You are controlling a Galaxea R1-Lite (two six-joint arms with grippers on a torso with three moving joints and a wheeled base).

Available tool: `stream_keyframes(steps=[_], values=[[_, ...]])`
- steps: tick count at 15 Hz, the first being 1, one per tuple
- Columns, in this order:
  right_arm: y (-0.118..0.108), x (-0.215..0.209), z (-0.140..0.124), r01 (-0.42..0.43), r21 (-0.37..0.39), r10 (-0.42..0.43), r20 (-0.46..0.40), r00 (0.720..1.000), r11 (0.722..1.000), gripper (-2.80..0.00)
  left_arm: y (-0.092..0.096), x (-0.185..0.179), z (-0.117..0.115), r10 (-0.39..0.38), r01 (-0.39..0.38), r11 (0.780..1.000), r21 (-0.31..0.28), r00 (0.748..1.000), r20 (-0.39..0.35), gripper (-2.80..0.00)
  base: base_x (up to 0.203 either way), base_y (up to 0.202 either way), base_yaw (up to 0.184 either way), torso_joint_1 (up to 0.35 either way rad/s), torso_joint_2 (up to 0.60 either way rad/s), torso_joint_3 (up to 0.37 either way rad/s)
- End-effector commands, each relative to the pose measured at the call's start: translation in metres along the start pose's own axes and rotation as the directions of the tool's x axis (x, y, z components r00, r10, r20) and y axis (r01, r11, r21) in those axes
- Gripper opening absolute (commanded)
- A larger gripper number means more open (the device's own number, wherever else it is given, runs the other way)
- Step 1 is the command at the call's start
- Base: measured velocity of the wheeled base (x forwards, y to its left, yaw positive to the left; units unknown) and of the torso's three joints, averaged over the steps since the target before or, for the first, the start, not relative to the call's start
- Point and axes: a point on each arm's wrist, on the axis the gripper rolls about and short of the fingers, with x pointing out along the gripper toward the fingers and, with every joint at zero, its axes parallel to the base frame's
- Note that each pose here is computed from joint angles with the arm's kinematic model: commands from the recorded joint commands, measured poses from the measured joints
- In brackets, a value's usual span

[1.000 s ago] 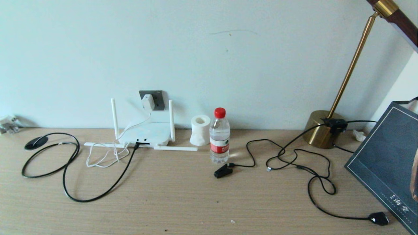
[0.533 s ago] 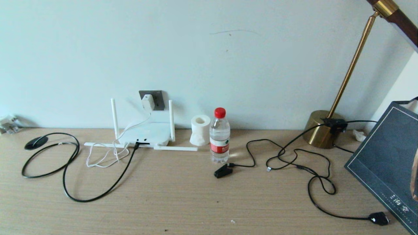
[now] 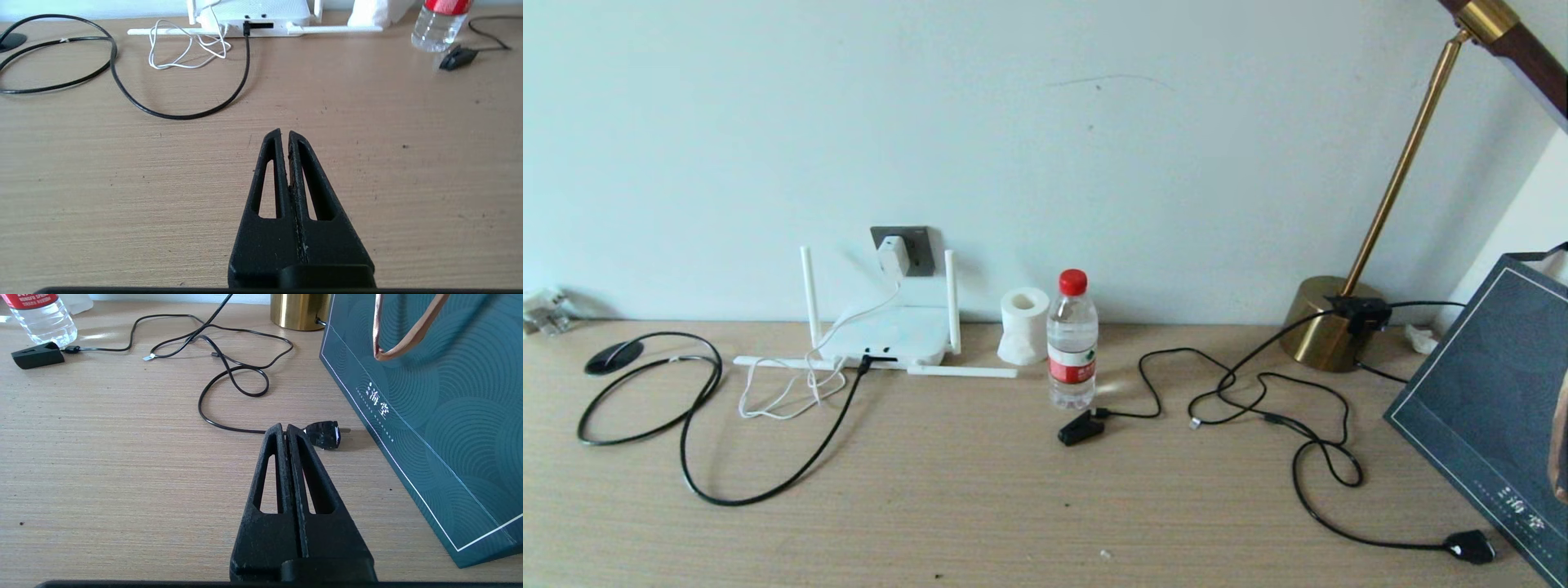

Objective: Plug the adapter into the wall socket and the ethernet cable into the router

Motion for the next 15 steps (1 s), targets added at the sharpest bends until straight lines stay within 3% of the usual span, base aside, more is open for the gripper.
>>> stream_keyframes(steps=[1,10,13,15], values=[[0.0,0.0001,0.0,0.0,0.0,0.0,-0.002,1.0,1.0,-2.8,0.0,-0.0002,-0.0002,0.002,-0.002,1.0,-0.006,1.0,0.006,-2.8,0.0,0.0,0.0,0.0,0.0,0.0],[0.0003,0.0002,-0.0006,-0.013,-0.051,0.012,-0.005,1.0,0.999,-2.8,0.0,-0.0002,0.0001,0.003,-0.003,1.0,-0.008,1.0,0.009,-2.8,0.0,0.0,0.0,0.0,0.0,0.0],[0.0001,0.0001,-0.0002,-0.004,-0.038,0.004,-0.003,1.0,0.999,-2.8,0.0,-0.0001,0.0,0.003,-0.003,1.0,-0.008,1.0,0.007,-2.8,0.0,0.0,0.0,0.0,0.0,0.0],[0.0,0.0001,-0.0001,0.0,0.011,0.0,-0.003,1.0,1.0,-2.8,0.0,-0.0001,0.0,0.003,-0.003,1.0,-0.008,1.0,0.006,-2.8,0.0,0.0,0.0,0.0,0.0,0.0]])
